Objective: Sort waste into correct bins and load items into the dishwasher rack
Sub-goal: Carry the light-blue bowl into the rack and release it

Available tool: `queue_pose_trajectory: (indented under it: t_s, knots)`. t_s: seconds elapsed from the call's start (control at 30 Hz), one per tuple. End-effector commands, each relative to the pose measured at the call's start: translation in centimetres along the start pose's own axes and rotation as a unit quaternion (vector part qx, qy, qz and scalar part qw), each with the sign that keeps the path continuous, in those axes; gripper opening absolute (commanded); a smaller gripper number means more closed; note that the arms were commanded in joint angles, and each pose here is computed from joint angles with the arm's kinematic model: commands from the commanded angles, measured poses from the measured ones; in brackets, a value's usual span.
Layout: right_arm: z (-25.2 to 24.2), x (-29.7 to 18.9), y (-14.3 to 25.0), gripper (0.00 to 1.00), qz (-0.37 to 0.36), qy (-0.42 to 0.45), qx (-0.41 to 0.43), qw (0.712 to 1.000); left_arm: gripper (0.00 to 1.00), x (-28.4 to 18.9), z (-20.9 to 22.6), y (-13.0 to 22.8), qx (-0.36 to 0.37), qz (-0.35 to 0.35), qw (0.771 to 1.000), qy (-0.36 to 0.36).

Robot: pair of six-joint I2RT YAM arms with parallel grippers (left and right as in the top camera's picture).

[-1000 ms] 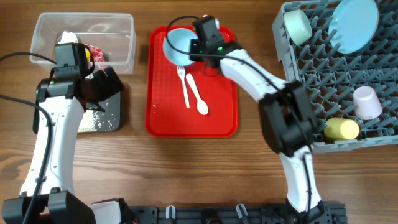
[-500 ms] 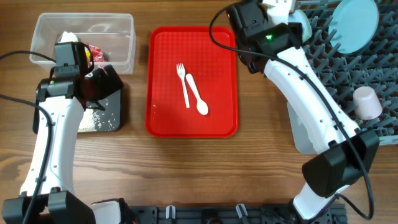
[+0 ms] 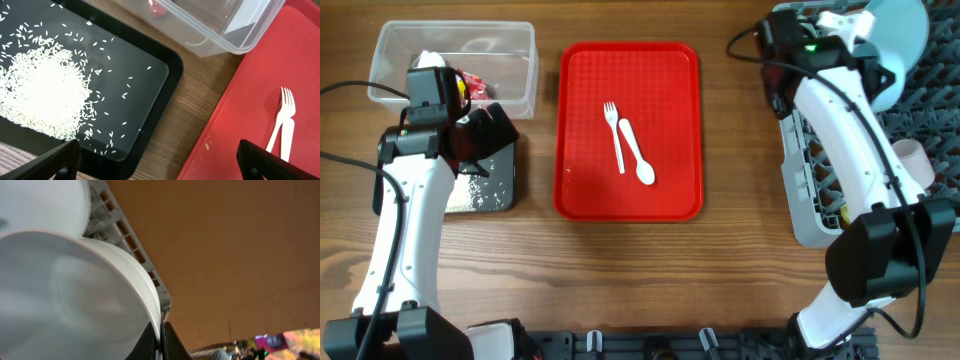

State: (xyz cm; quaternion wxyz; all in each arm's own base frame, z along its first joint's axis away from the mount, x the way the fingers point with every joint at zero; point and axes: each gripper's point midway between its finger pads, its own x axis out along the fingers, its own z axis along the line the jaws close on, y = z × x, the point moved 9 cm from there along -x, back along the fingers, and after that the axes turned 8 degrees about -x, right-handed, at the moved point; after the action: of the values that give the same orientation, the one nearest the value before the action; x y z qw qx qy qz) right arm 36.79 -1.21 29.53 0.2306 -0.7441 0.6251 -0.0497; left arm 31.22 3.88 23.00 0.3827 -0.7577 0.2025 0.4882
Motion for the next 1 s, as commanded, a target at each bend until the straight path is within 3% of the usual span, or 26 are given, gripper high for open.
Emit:
queue_pose_trajectory:
  t_s: [0.0,0.43,0.97]
  knots:
    - [0.5,0.4,0.0,0.04,0.005,-0.007,0.026,1.000,1.00,0.1,-0.1,-0.4,-0.008,-0.005,1.000,0.002]
    - [5.3,1.4,-0.9,0.04,-0.035,-0.014,-0.062,0.997,1.00,0.1,-0.2,-0.5,-0.008,-0.009,1.000,0.005]
    - [6.9,3.5,-1.6,0.04,-0.056,-0.042,-0.080,0.994,1.00,0.1,-0.2,-0.5,-0.008,-0.009,1.000,0.005]
